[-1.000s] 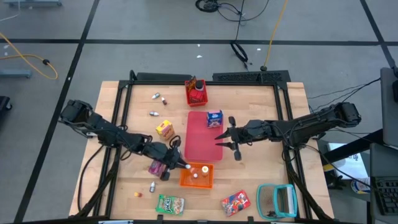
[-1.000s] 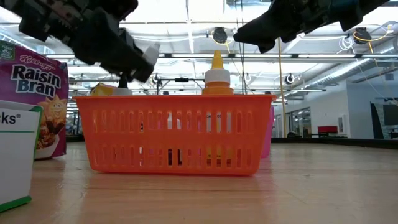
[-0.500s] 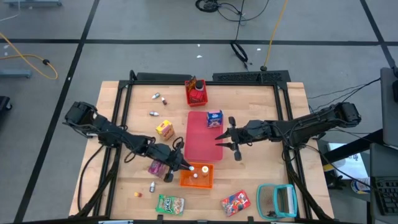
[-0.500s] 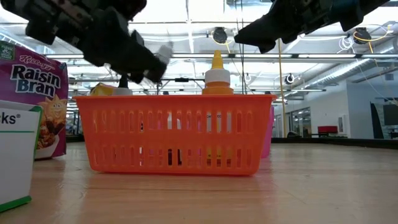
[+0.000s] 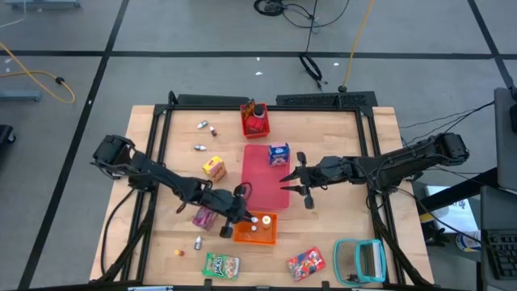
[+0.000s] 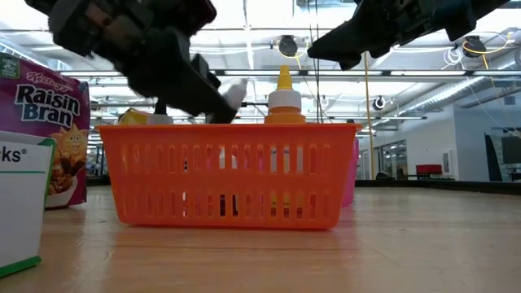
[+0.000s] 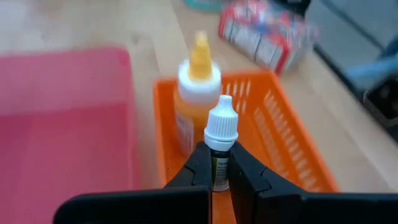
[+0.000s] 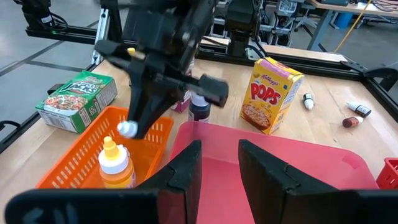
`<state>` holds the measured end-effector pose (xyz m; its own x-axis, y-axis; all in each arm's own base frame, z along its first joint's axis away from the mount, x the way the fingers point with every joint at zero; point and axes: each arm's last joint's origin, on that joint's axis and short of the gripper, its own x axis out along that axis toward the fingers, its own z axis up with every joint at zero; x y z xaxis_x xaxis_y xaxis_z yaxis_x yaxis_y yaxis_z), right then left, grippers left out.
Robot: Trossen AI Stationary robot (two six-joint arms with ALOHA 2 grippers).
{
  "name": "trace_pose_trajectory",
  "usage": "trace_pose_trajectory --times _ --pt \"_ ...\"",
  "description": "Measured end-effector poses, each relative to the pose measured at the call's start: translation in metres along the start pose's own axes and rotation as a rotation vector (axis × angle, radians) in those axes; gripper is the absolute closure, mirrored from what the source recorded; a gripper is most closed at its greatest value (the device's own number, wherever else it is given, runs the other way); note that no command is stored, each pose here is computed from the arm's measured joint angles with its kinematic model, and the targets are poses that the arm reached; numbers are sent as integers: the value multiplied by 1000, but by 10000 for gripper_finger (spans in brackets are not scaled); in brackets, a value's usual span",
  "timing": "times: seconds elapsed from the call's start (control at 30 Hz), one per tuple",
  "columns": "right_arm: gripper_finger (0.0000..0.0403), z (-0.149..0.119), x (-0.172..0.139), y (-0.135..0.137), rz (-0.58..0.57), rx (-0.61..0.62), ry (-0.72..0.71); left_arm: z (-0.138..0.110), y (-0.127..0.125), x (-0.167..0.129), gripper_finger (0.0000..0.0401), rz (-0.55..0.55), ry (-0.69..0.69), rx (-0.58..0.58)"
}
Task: Pick & Place Kitchen Items
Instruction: Put the small green food coloring bottle into the orange bin
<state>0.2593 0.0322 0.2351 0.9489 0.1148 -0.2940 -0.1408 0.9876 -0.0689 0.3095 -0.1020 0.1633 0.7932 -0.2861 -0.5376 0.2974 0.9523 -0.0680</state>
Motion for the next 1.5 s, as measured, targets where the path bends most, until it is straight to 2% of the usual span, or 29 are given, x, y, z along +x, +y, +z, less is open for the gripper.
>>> trace_pose_trajectory --times 0.37,0.67,0.83,1.3,1.5 --pt "303 0 0 0 0 -1 1 1 5 12 391 13 24 7" --pt "303 0 0 0 0 -1 0 -10 10 22 391 24 55 -17" --pt "303 0 0 0 0 -1 0 -6 10 24 391 15 12 -8" --pt "303 0 0 0 1 -1 2 -12 11 32 390 21 13 -23" --pt "303 0 0 0 1 -1 2 -12 13 33 352 26 -8 -42"
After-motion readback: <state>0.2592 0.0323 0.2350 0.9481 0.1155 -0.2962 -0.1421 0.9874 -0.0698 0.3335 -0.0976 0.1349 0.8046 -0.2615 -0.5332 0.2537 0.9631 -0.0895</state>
